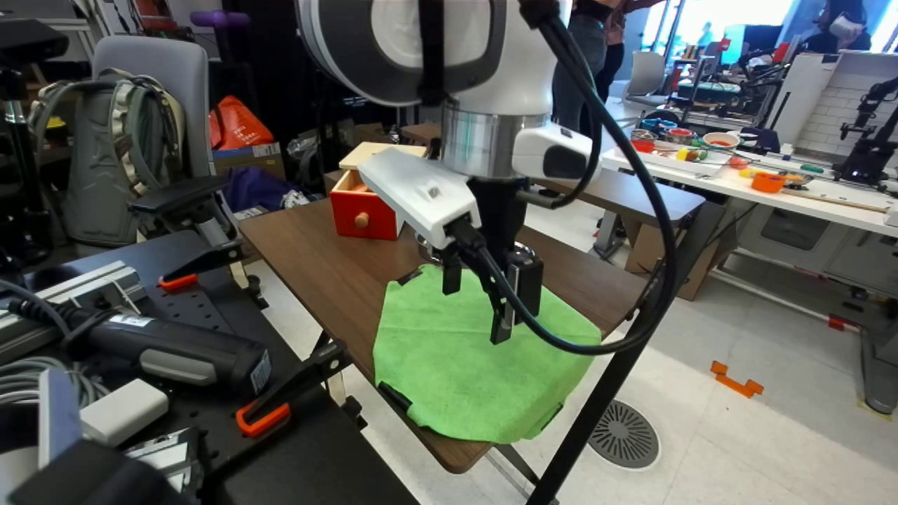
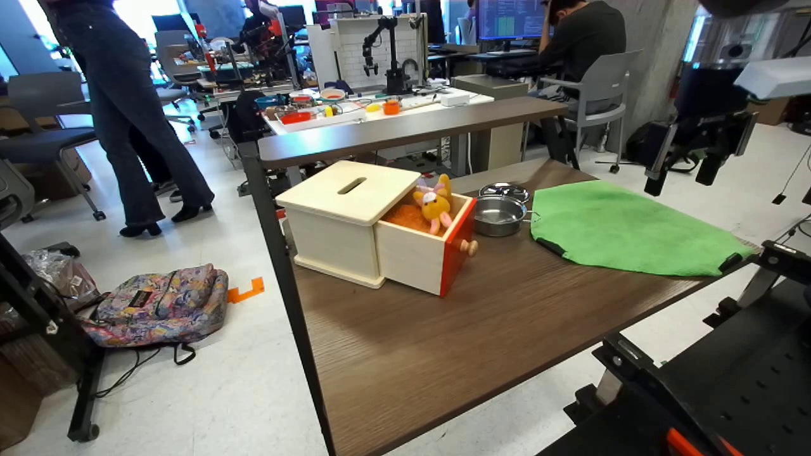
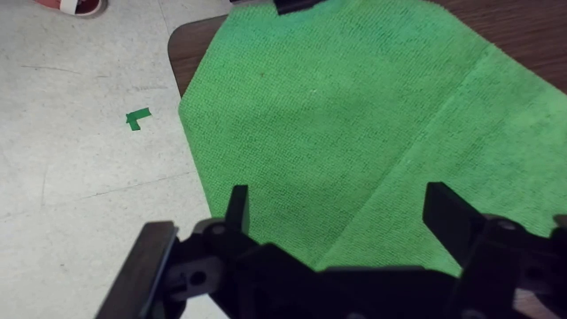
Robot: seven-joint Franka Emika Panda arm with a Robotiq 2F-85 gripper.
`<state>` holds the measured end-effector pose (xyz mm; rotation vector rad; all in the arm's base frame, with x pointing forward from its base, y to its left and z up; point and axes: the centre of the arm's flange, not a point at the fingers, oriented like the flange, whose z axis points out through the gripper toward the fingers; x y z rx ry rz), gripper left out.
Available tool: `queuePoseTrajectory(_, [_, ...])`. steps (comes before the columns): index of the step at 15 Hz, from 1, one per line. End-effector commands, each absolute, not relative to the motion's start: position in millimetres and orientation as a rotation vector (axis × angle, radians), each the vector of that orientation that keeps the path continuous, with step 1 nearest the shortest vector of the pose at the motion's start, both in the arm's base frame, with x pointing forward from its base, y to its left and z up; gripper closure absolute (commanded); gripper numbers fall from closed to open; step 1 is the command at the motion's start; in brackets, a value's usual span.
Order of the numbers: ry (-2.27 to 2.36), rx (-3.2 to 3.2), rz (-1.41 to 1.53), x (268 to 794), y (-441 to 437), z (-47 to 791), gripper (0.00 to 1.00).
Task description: Move the green cloth to the left
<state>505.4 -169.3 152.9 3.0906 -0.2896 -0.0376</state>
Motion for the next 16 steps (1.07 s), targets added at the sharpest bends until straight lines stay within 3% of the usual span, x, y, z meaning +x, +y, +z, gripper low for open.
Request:
queuePoseTrajectory(1, [-0.335,3.089,-0.03,532,-180,118,0.0])
queuePoseTrajectory(16, [-0.245,3.107,-0.1,543,-132,72,0.0])
